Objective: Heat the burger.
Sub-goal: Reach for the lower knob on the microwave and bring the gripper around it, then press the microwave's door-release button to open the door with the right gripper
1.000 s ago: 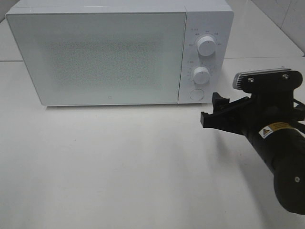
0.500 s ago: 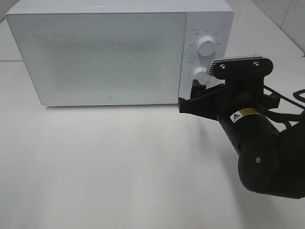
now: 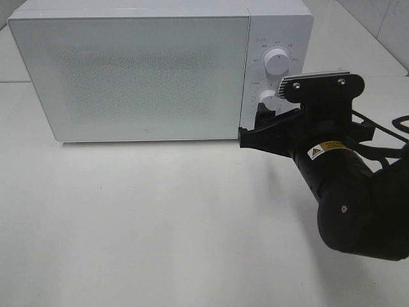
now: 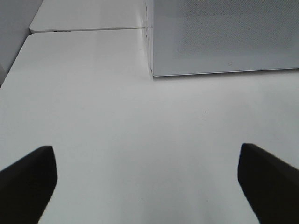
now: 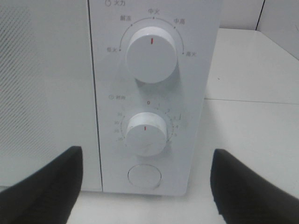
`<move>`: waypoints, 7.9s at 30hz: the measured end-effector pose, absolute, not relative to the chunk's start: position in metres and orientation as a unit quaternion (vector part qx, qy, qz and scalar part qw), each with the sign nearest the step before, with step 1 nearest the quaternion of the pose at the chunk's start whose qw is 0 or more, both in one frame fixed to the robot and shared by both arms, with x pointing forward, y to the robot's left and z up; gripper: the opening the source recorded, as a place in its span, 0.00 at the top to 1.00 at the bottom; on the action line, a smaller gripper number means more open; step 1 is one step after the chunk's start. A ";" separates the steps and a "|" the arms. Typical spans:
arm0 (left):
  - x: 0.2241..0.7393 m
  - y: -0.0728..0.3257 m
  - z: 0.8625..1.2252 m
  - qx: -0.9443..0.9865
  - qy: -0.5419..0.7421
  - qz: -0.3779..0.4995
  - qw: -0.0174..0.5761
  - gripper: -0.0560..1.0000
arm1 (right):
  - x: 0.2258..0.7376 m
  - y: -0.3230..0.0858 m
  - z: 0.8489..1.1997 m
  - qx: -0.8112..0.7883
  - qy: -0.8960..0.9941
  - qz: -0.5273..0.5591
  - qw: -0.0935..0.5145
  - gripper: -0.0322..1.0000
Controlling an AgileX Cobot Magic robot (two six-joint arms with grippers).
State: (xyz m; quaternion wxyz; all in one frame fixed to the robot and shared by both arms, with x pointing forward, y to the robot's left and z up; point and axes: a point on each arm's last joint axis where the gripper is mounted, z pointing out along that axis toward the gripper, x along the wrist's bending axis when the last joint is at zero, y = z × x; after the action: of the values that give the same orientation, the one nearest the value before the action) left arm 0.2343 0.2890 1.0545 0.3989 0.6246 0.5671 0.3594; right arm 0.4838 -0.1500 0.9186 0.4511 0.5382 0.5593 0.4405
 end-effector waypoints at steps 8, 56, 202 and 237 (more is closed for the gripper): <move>0.234 0.289 1.055 0.625 0.567 0.359 0.399 0.03 | 0.507 -0.147 0.911 0.543 0.550 0.440 0.458 0.25; 0.234 0.289 1.055 0.625 0.567 0.359 0.399 0.03 | 0.562 -0.139 0.872 0.552 0.544 0.437 0.456 0.28; 0.234 0.289 1.055 0.625 0.567 0.359 0.399 0.03 | 0.444 -0.147 0.987 0.581 0.769 0.262 0.037 0.24; 0.234 0.289 1.055 0.625 0.567 0.359 0.399 0.03 | 0.247 -0.283 1.110 0.443 0.787 0.391 0.180 0.24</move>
State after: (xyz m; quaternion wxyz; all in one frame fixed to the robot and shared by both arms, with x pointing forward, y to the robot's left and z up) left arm 0.2343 0.2890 1.0545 0.3989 0.6246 0.5671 0.3594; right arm 0.2468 -0.2827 1.1104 0.1803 0.4428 0.7867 0.3906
